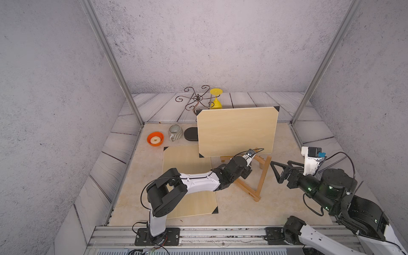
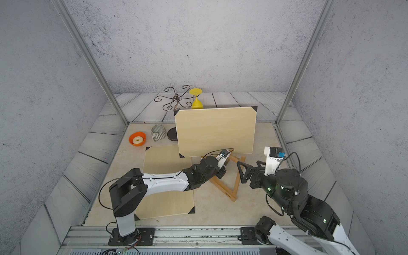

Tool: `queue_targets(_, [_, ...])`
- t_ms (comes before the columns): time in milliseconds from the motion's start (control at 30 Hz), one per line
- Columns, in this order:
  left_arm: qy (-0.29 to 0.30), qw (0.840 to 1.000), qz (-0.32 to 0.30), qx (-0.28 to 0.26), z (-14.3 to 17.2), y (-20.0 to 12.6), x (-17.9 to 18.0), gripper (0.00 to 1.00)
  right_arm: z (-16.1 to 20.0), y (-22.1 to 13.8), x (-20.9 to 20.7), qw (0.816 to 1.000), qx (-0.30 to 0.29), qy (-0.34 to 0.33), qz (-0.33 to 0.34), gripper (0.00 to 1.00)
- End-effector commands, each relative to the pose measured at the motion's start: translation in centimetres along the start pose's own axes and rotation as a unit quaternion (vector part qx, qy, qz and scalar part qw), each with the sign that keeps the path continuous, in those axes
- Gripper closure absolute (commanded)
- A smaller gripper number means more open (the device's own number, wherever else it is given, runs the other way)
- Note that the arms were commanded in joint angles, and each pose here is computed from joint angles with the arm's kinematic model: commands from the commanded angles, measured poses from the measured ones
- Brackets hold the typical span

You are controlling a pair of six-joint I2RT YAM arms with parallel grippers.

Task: Assemble the easel
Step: Place the easel at the center of the board.

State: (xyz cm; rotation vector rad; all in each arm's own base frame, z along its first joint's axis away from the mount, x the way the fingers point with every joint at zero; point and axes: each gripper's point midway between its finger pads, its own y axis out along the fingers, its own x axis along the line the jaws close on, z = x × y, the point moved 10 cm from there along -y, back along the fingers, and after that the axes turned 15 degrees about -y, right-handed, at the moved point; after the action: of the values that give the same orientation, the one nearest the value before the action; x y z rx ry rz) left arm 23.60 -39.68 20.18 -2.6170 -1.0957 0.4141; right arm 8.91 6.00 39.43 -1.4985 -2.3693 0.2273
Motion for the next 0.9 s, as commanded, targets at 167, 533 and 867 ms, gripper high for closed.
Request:
queue_targets(167, [0.003, 0.999, 0.028, -0.042, -0.8, 2.1, 0.1, 1.0, -1.2, -0.6, 0.3, 0.999, -0.028, 0.008, -0.019, 0.01])
queue_targets(533, [0.008, 0.999, 0.043, -0.031, -1.7, 0.6, 0.1, 0.62, -1.5, -0.1, 0.8, 0.999, -0.028, 0.01, -0.035, 0.01])
queue_targets(867, [-0.014, 0.998, 0.046, -0.043, -3.0, -2.9, 0.6, 0.39, -2.1, -0.2, 1.2, 0.998, -0.034, 0.014, -0.05, 0.01])
